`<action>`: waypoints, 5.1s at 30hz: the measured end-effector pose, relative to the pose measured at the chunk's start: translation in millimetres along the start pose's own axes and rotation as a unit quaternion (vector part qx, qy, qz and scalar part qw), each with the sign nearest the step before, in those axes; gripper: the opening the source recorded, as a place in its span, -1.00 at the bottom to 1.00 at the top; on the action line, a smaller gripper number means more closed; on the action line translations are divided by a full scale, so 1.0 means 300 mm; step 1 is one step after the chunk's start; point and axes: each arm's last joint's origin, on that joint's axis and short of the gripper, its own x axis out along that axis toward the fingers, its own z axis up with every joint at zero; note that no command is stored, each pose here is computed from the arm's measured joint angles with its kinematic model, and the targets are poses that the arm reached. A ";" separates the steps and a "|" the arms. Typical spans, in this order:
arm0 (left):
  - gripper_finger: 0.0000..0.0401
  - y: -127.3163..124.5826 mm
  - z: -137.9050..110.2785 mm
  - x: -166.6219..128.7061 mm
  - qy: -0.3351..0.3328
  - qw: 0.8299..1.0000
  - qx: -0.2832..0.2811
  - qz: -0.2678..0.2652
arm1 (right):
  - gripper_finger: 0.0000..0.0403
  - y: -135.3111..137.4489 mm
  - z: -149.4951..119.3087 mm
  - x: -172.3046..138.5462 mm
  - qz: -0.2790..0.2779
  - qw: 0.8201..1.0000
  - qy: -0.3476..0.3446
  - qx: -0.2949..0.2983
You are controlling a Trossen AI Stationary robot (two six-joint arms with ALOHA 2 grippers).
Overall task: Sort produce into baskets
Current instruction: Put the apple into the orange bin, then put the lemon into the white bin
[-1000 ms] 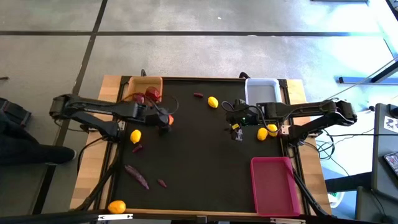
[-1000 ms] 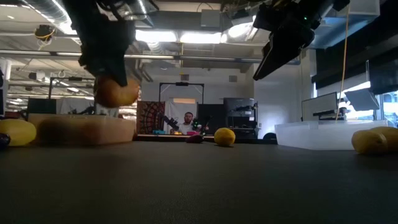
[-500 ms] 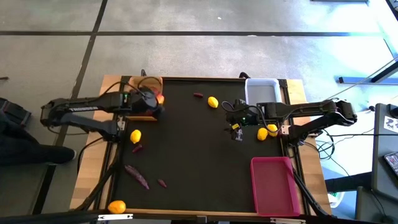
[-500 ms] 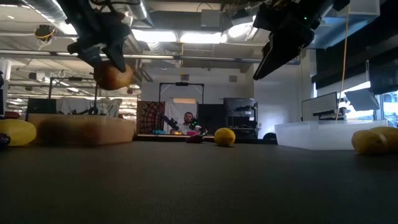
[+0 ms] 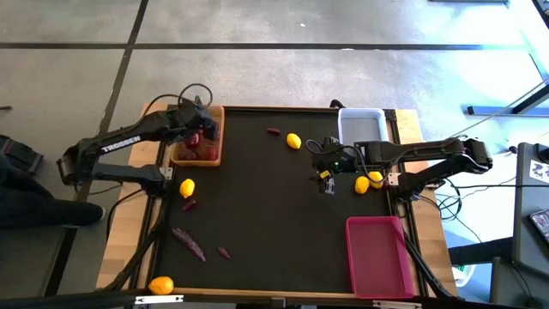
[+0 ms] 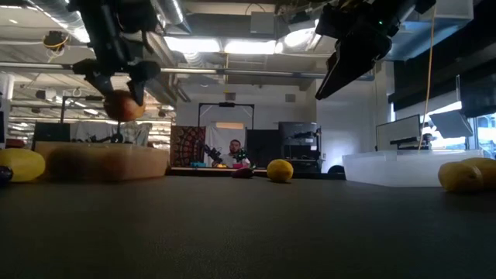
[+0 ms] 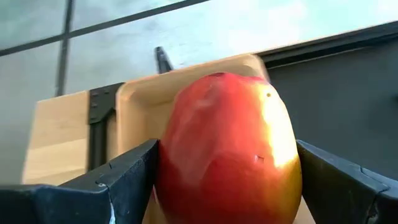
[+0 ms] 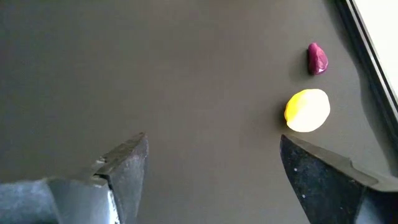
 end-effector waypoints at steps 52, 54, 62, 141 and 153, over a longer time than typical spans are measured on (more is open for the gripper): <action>0.90 -0.001 0.035 0.215 0.092 0.991 0.068 0.064 | 0.61 0.000 0.000 0.000 0.000 1.000 0.000 0.000; 0.89 -0.003 0.036 0.164 0.070 0.995 0.066 0.037 | 0.61 0.000 0.000 0.000 0.000 1.000 0.000 0.000; 0.88 -0.030 0.002 -0.022 0.018 0.990 0.083 -0.113 | 0.61 0.000 0.000 0.000 0.000 1.000 0.000 0.000; 0.41 -0.245 -0.607 0.004 0.334 0.923 0.162 0.103 | 0.61 -0.001 0.015 -0.001 -0.001 1.000 -0.023 0.008; -0.04 -0.261 -0.595 -0.006 0.328 0.919 0.206 0.069 | 0.61 -0.001 0.016 -0.001 -0.001 1.000 -0.024 0.008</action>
